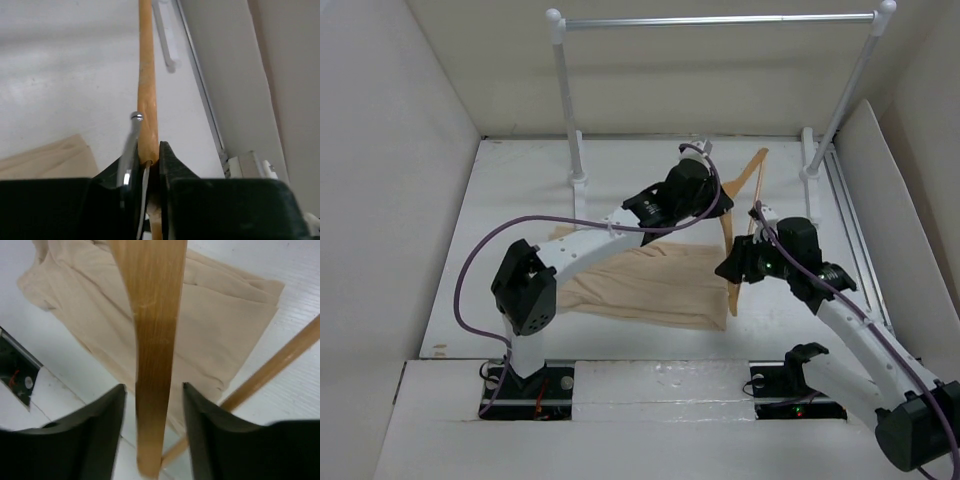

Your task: Place the trousers on the hanger

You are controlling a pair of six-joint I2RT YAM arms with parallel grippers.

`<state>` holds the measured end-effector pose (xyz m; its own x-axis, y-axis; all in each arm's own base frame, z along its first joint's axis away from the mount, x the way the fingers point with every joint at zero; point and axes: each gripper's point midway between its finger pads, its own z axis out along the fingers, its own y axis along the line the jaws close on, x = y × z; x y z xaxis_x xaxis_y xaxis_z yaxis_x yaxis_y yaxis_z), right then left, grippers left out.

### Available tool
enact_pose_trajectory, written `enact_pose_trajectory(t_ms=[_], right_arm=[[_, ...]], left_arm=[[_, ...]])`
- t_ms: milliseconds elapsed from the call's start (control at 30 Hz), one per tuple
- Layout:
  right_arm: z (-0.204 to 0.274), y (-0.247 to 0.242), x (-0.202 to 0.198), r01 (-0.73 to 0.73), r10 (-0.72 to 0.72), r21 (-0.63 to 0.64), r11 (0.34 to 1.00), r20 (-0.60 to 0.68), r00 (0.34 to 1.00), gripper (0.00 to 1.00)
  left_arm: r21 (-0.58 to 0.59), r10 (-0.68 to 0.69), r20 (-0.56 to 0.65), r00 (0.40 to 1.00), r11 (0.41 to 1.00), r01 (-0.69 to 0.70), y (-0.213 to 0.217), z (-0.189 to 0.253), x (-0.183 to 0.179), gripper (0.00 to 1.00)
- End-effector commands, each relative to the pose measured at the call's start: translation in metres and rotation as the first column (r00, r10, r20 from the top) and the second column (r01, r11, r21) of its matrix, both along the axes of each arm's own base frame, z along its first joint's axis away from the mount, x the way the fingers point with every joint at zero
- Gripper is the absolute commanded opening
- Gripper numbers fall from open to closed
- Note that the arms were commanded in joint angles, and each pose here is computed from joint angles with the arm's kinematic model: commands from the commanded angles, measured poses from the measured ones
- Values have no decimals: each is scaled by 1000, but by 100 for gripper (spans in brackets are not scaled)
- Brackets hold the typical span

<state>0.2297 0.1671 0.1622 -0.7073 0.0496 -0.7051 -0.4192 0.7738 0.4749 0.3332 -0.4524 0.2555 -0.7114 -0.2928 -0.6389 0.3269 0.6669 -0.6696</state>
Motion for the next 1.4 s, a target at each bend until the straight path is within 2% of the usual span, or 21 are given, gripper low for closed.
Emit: enact_pose_trajectory(t_ms=[0, 67, 100, 167, 300, 333, 367, 400, 433, 467, 500, 567, 633, 700, 733, 833, 1200, 1367], right_arm=[[20, 6, -12, -52, 51, 24, 998, 54, 997, 56], [27, -1, -17, -65, 66, -17, 998, 83, 994, 74], [22, -7, -24, -69, 72, -59, 996, 61, 996, 77], [27, -21, -24, -47, 54, -107, 993, 65, 996, 81], [19, -25, -23, -71, 76, -107, 992, 40, 996, 80], [14, -22, -25, -90, 92, -98, 991, 20, 996, 72], [4, -21, -24, -94, 95, -101, 990, 2, 996, 57], [-2, -21, -22, -94, 95, -102, 990, -2, 996, 57], [-7, -21, -21, -86, 85, -98, 991, -11, 996, 52], [-14, -20, -19, -82, 80, -100, 992, -20, 997, 31], [-19, -20, -12, -70, 69, -89, 994, -10, 998, 22], [-26, -18, -9, -76, 74, -88, 993, -18, 997, 16], [-41, -17, -4, -85, 80, -100, 991, -51, 995, 18], [-57, -12, 1, -99, 91, -115, 988, -77, 993, 33], [-63, -12, 2, -102, 92, -116, 988, -89, 992, 45], [-86, -12, 7, -101, 83, -143, 985, -126, 989, 58], [-127, -27, 20, -19, -20, -236, 972, -163, 986, 62], [-148, -11, -5, -74, 27, -195, 978, -232, 972, 56]], left_arm=[[-5, 5, 63, 998, 1000, -5, 12, 16, -6, 0], [-37, 4, 53, 999, 999, -2, 11, 17, -14, 0], [-36, 2, 27, 1000, 999, -1, 18, 6, -22, 0], [-80, -28, -13, 1000, 996, 27, 16, -5, -46, 0], [-71, -11, -55, 998, 997, 7, 19, -33, -72, 0], [-78, -2, -68, 998, 997, -3, 21, -38, -73, 0], [-88, -5, -97, 995, 996, -3, 20, -49, -80, 0], [-86, -5, -98, 995, 996, -3, 21, -54, -81, 0], [-94, 2, -116, 993, 996, -13, 21, -60, -81, 0], [-104, 6, -119, 993, 994, -18, 20, -63, -81, 0], [-84, 3, -149, 989, 996, -16, 20, -81, -83, 0], [-108, 4, -182, 983, 994, -24, 16, -87, -84, 0], [-95, 17, -203, 979, 995, -36, 14, -102, -87, 0], [-67, 64, -205, 977, 995, -80, 15, -112, -84, 0], [-56, 71, -210, 975, 995, -85, 15, -115, -86, 0], [-31, 131, -235, 963, 989, -142, 21, -131, -82, 0], [59, 181, -281, 943, 983, -171, 30, -175, -84, 0], [92, 190, -273, 943, 981, -171, 39, -181, -86, 0]])
